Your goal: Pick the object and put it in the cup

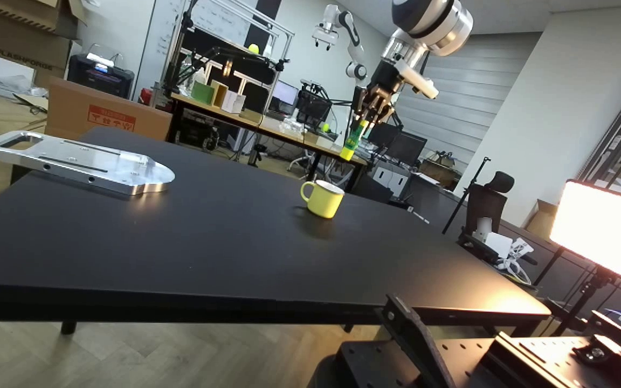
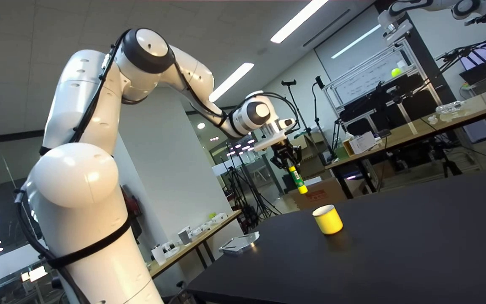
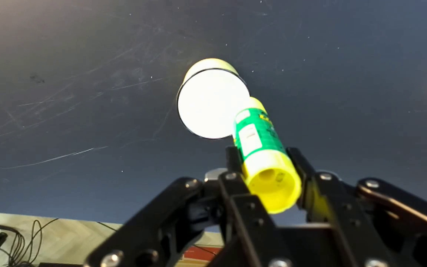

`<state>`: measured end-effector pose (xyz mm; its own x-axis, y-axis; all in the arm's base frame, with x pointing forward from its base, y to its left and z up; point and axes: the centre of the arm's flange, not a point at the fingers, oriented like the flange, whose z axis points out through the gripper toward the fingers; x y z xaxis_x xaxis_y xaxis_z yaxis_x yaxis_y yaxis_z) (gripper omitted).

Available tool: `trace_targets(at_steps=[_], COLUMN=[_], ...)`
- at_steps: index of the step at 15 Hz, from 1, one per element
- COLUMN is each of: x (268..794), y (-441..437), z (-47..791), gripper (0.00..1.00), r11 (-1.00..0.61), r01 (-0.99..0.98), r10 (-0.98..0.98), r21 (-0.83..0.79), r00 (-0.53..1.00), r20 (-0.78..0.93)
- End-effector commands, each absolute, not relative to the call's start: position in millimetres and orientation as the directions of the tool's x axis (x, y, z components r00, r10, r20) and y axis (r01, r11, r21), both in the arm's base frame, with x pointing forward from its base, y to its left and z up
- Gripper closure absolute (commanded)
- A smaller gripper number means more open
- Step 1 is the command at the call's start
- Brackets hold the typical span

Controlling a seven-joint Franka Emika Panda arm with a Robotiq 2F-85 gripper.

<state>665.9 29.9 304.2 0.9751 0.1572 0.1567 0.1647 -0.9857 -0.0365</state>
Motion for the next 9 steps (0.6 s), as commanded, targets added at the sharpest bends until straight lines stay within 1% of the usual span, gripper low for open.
trace_targets(at_steps=[1, 4, 9], x=[658, 666, 668], y=[26, 24, 19], z=[275, 252, 210], gripper=[0.91, 0.91, 0.91], r11=[-0.986, -0.988, -0.989], r01=[0.166, 0.154, 0.149], r10=[0.156, 0.145, 0.145], r21=[-0.027, -0.017, -0.002], r00=[0.965, 0.959, 0.962], r20=[0.210, 0.242, 0.232])
